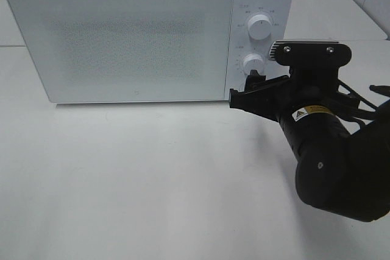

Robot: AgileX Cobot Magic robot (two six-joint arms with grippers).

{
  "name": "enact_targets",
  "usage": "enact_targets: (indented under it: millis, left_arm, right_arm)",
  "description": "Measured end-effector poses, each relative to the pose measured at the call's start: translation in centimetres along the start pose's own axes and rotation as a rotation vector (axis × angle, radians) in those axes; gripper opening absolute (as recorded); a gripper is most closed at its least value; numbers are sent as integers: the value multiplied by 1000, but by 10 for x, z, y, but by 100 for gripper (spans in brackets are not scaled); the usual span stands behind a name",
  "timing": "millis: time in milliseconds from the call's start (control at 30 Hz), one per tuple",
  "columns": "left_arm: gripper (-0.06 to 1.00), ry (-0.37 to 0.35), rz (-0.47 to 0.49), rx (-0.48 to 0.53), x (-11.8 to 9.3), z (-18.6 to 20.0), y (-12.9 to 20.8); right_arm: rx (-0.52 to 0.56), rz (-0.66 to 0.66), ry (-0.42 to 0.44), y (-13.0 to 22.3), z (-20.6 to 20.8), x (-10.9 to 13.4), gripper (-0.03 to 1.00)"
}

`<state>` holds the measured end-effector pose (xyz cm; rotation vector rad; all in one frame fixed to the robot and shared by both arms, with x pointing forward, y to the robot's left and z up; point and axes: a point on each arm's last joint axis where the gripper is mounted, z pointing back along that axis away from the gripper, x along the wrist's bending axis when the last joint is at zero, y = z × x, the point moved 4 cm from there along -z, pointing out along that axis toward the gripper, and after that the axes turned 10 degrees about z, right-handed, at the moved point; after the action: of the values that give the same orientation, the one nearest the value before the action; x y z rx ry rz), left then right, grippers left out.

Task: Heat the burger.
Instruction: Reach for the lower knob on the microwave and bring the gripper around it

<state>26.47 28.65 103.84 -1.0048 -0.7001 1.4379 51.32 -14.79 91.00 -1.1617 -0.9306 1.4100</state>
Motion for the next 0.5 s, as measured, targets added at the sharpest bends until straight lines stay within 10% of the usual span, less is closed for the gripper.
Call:
enact_targets:
  millis: [500]
  left_arm:
    - [99, 1, 0, 0, 0, 0, 0]
  right_arm:
    - [-27, 23, -5, -8, -7, 9, 75]
